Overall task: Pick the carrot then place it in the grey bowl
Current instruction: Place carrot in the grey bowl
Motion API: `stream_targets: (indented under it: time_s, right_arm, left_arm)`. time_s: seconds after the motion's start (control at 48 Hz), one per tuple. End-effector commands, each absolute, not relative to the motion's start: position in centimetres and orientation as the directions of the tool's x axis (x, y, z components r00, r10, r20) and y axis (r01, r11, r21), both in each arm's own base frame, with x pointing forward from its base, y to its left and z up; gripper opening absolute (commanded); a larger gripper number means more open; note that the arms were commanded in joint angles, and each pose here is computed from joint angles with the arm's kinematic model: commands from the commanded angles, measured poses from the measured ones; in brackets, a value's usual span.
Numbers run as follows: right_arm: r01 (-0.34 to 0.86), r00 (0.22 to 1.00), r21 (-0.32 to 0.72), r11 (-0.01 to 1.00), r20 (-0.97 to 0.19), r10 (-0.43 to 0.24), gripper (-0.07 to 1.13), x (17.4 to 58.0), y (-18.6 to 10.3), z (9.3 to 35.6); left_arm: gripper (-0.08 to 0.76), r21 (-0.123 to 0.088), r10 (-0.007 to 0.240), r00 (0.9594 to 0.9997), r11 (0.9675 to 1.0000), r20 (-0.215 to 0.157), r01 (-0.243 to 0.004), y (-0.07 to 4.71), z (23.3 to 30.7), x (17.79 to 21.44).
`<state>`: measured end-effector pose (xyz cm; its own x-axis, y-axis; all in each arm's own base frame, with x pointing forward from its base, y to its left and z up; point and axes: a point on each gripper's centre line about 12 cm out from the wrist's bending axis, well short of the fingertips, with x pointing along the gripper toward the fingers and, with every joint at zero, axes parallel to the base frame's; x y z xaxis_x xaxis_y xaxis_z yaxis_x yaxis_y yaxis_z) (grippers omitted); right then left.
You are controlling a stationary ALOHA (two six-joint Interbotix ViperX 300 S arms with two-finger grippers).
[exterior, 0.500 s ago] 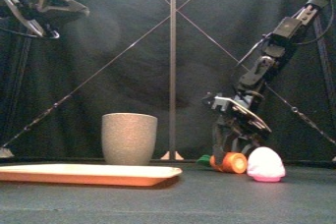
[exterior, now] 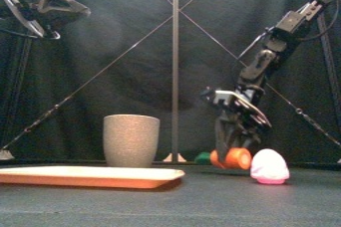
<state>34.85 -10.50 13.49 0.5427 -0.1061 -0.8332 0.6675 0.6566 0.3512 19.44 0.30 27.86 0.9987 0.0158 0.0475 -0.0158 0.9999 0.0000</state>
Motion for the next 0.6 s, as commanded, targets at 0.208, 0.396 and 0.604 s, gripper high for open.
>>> stream_targets:
  time_s: [0.208, 0.396, 0.604]
  right_arm:
    - [0.507, 0.761, 0.412, 0.757, -0.627, -0.168, 0.34, 39.4, -10.9, 25.9]
    - [0.447, 0.803, 0.381, 0.809, -0.569, -0.176, 0.34, 43.7, -11.3, 27.9]
    - [0.433, 0.797, 0.303, 0.849, -0.569, -0.203, 0.34, 47.9, -12.7, 27.6]
  left_arm:
    - [-0.028, 0.0, 0.016, 0.9977, 0.9999, 0.066, -0.016, 0.31, 28.52, 19.56]
    - [-0.028, 0.0, 0.016, 0.9978, 0.9999, 0.064, -0.016, 0.31, 28.5, 19.56]
    - [-0.028, 0.0, 0.013, 0.9976, 0.9999, 0.067, -0.013, 0.25, 28.59, 19.54]
